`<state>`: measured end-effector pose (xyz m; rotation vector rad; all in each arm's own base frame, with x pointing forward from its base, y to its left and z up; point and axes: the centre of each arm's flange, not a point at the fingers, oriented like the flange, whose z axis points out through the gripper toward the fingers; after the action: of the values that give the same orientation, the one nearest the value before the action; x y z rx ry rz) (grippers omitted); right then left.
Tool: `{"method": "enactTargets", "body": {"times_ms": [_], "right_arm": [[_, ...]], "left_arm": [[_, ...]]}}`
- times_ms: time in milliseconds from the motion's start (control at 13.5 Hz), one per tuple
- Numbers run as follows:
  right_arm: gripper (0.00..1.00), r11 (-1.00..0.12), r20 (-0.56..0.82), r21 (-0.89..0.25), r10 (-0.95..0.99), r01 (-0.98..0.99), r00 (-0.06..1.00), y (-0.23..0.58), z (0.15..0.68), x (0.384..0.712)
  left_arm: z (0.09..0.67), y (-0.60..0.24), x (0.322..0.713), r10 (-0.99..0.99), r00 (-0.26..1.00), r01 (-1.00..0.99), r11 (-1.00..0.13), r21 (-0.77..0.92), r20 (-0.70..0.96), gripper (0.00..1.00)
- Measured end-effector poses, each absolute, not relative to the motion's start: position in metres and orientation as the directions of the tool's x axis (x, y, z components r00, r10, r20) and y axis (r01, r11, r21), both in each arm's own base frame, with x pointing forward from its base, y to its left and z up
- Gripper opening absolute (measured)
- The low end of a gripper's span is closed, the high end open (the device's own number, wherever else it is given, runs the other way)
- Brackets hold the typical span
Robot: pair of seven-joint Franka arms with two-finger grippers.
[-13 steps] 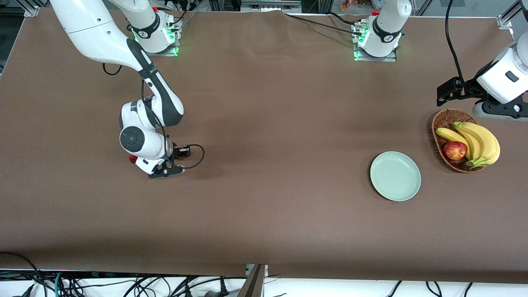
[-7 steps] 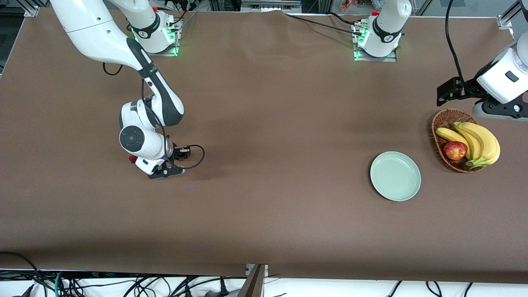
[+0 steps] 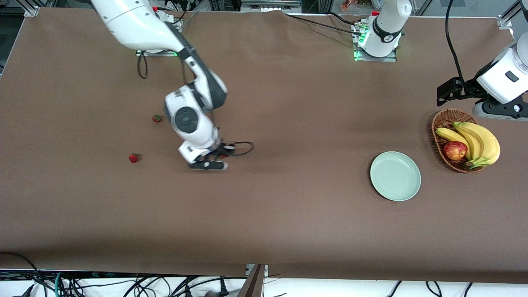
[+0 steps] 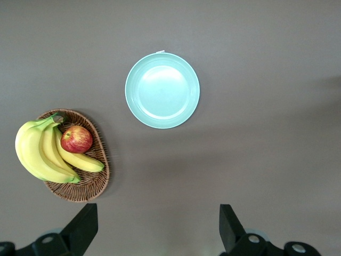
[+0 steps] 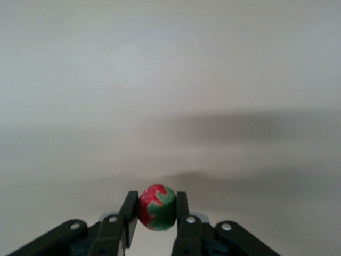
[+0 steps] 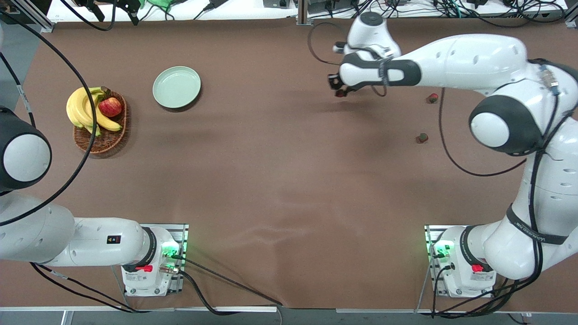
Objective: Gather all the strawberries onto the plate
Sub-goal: 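Carry the strawberry to mid-table and open the right gripper to release it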
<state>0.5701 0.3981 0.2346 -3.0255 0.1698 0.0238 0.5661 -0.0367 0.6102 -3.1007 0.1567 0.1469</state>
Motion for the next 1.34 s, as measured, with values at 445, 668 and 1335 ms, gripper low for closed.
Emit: {"method": "enactTargets", "body": {"times_ms": [445, 668, 1335], "right_arm": [[0.33, -0.918, 0.027, -0.285, -0.295, -0.276, 0.955, 0.552, 0.223, 0.526], [0.33, -0.907, 0.043, -0.341, -0.276, -0.246, 0.960, 0.587, 0.195, 0.495], [0.83, -0.910, 0.113, -0.357, -0.264, -0.209, 0.958, 0.595, 0.198, 0.499]], "left_arm": [[0.610, -0.037, 0.566, -0.099, 0.990, -0.102, -0.994, -0.029, -0.096, 1.00], [0.610, -0.037, 0.566, -0.099, 0.990, -0.102, -0.994, -0.029, -0.096, 1.00], [0.608, -0.037, 0.567, -0.098, 0.990, -0.099, -0.995, -0.013, -0.100, 1.00]]}}
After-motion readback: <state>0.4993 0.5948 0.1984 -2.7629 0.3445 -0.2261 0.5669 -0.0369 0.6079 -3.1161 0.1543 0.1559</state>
